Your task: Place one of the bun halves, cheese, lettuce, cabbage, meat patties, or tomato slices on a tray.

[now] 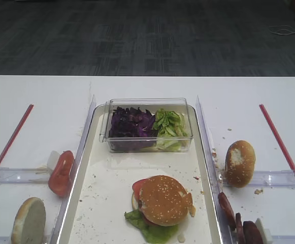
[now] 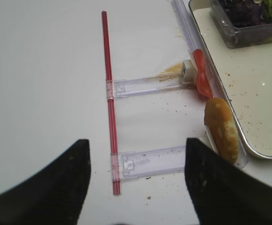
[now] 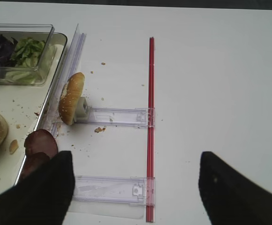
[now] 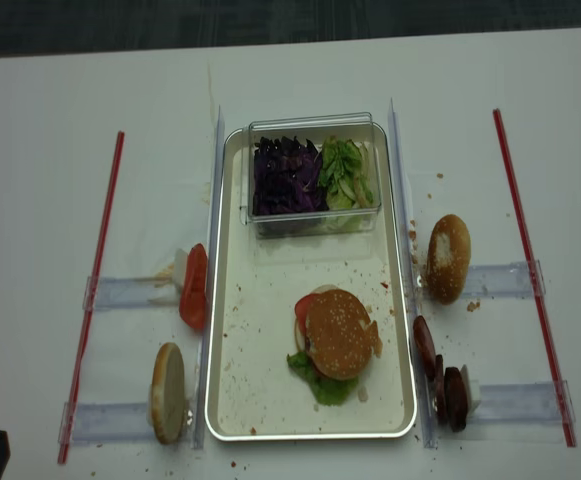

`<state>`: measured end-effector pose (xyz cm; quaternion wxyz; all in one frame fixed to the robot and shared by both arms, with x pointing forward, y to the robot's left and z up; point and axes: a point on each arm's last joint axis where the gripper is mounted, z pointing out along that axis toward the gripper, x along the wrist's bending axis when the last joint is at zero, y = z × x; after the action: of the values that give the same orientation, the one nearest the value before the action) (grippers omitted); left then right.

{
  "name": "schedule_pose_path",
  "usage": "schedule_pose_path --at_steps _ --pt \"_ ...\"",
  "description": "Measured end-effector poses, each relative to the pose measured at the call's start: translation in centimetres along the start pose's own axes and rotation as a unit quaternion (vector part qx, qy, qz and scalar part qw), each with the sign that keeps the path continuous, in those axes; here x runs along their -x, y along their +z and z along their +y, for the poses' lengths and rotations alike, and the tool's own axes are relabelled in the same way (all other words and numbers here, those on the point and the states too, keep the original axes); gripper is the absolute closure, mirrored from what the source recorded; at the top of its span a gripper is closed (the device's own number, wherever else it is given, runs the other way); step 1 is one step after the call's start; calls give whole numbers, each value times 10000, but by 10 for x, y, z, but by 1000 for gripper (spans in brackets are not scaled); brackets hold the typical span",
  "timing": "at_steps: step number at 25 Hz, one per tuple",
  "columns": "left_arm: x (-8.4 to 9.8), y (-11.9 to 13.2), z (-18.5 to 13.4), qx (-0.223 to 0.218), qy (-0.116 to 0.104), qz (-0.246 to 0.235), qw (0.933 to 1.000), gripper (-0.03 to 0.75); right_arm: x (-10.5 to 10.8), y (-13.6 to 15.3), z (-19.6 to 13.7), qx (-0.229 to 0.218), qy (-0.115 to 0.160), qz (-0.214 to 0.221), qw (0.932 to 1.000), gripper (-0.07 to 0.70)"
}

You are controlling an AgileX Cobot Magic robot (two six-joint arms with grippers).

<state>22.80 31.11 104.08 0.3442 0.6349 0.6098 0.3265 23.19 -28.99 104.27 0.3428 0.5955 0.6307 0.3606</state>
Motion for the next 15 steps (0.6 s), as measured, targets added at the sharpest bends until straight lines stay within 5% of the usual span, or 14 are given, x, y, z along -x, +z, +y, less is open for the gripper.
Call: schedule_pose_path --at_steps 15 --pt "0 0 0 0 0 0 10000 278 0 0 0 0 0 0 10000 50"
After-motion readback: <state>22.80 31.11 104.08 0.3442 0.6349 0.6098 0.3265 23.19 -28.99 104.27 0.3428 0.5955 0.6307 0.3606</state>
